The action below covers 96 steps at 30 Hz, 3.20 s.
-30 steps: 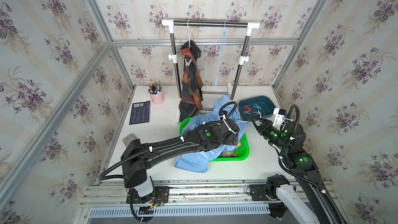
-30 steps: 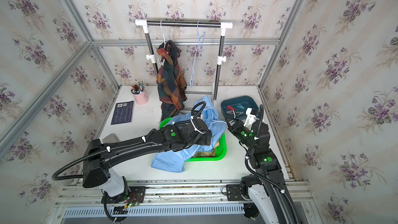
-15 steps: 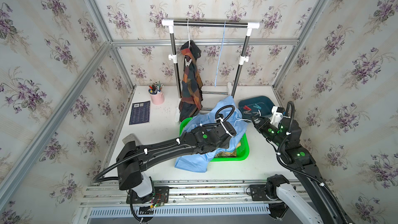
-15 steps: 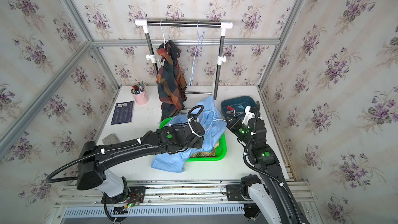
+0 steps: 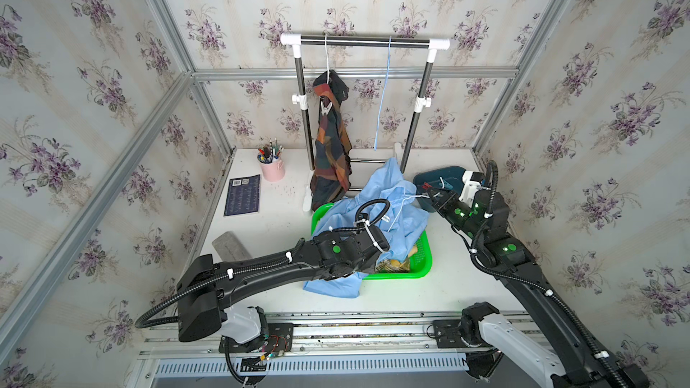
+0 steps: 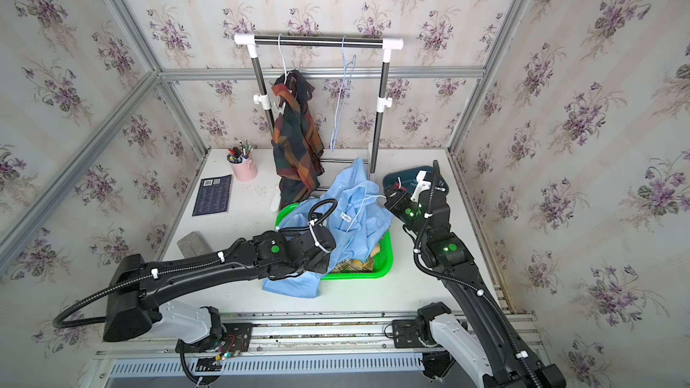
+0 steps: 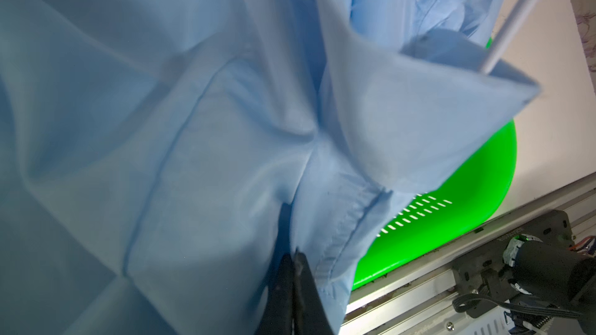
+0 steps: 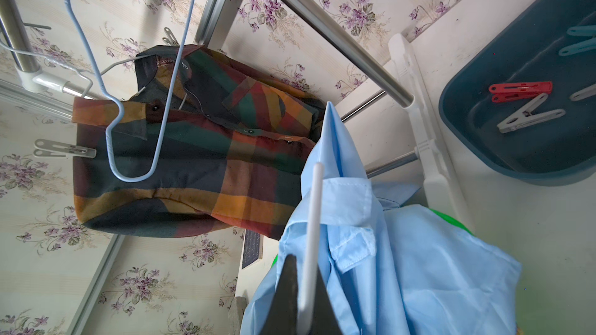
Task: Remove the clothespins securing long-sleeve shirts to the hanger
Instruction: Remove the long-sleeve shirt from the hanger.
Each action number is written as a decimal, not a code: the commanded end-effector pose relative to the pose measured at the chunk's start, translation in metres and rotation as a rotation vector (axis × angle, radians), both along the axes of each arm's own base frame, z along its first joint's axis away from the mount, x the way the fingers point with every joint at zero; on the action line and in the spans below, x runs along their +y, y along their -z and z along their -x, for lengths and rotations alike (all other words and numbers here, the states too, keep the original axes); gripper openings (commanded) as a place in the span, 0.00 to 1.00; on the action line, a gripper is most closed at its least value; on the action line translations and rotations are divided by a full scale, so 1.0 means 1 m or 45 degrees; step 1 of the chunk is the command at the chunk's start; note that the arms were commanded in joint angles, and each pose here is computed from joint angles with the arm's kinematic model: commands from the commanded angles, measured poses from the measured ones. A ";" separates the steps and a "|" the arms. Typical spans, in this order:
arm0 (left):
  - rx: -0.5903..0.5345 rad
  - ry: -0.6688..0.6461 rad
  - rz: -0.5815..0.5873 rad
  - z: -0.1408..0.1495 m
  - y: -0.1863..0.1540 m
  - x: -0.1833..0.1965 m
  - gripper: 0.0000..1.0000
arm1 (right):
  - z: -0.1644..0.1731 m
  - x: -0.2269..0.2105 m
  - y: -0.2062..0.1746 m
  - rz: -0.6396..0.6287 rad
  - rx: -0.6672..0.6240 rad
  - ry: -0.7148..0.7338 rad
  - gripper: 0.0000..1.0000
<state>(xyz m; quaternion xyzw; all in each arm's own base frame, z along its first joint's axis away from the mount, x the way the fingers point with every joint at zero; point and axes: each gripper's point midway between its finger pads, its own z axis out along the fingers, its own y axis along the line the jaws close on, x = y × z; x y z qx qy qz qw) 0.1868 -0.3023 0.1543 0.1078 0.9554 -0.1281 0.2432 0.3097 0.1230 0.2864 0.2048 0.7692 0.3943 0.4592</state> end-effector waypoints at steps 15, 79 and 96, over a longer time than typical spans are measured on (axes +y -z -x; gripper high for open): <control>-0.031 0.118 -0.104 0.015 0.029 0.031 0.00 | -0.028 -0.014 -0.049 -0.042 -0.168 0.163 0.00; -0.439 0.240 0.016 -0.026 -0.023 0.034 0.00 | -0.058 -0.031 -0.044 -0.095 -0.153 0.243 0.00; -0.345 0.102 -0.051 -0.011 0.013 0.097 0.00 | -0.079 -0.073 -0.055 -0.273 -0.126 0.272 0.00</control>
